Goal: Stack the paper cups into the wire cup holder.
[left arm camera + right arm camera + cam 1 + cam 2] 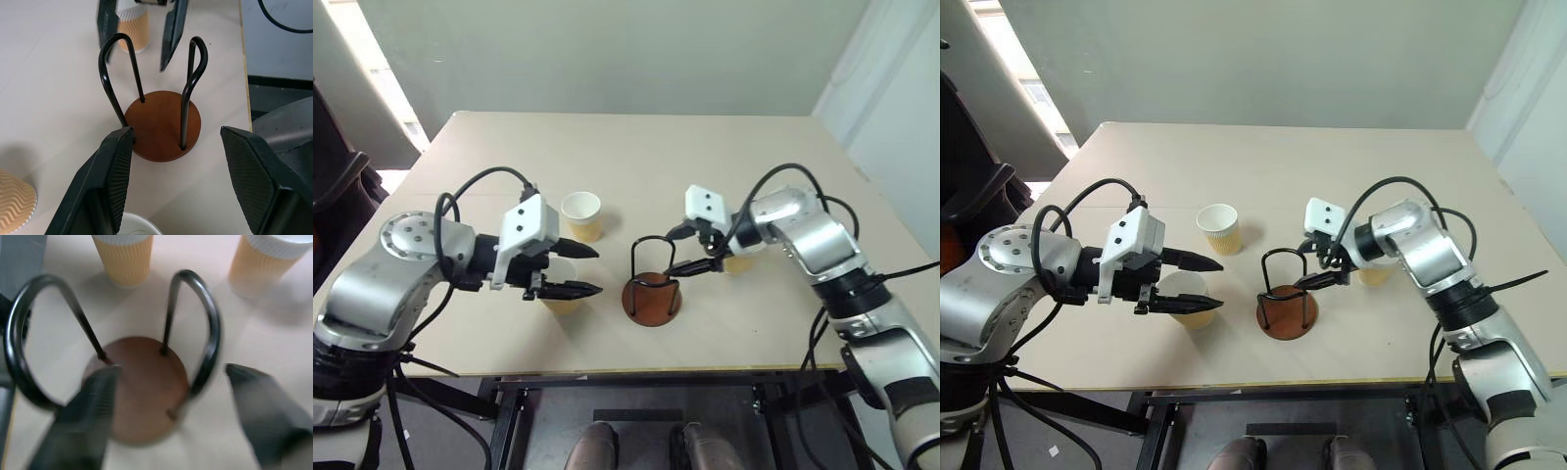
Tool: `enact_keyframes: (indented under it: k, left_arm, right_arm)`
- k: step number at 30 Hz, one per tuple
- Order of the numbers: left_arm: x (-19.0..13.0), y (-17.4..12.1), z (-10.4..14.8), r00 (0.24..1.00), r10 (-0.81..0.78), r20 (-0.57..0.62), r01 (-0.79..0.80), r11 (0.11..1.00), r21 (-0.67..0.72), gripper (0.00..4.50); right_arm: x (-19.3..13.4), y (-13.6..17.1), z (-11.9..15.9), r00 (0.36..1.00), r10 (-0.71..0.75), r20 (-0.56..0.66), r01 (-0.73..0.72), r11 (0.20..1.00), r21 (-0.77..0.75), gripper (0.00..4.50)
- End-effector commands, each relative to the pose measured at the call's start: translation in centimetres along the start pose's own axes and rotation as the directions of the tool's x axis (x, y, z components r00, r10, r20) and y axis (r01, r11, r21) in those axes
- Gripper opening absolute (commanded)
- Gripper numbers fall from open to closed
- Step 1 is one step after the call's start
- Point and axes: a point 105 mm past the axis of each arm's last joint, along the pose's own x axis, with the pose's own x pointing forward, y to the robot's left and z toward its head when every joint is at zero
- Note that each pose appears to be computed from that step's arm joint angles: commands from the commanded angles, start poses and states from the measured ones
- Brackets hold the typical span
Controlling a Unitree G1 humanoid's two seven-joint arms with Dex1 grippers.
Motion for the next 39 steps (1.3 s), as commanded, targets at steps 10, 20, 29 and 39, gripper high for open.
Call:
enact_keyframes:
  k: [10,20,29,39]
  left_arm:
    - [-0.7,3.6,1.9,0.984,0.169,0.062,-0.175,0.977,0.119,3.05]
    - [-0.2,3.4,2.4,0.985,0.164,0.056,-0.171,0.970,0.171,3.05]
    - [-1.9,3.3,1.7,0.976,0.217,0.020,-0.217,0.964,0.156,3.05]
    - [-3.8,3.1,1.1,0.975,0.222,-0.027,-0.216,0.965,0.149,3.05]
  right_arm:
    - [-8.7,-0.7,-2.6,0.958,-0.101,-0.269,0.063,0.987,-0.145,4.33]
    - [-5.7,-2.5,-6.6,0.916,-0.123,-0.382,0.090,0.990,-0.104,4.33]
    - [-5.0,-2.5,-7.7,0.907,-0.090,-0.412,0.051,0.993,-0.104,2.00]
    - [-8.1,-3.2,-3.4,0.947,-0.132,-0.294,0.080,0.980,-0.182,0.04]
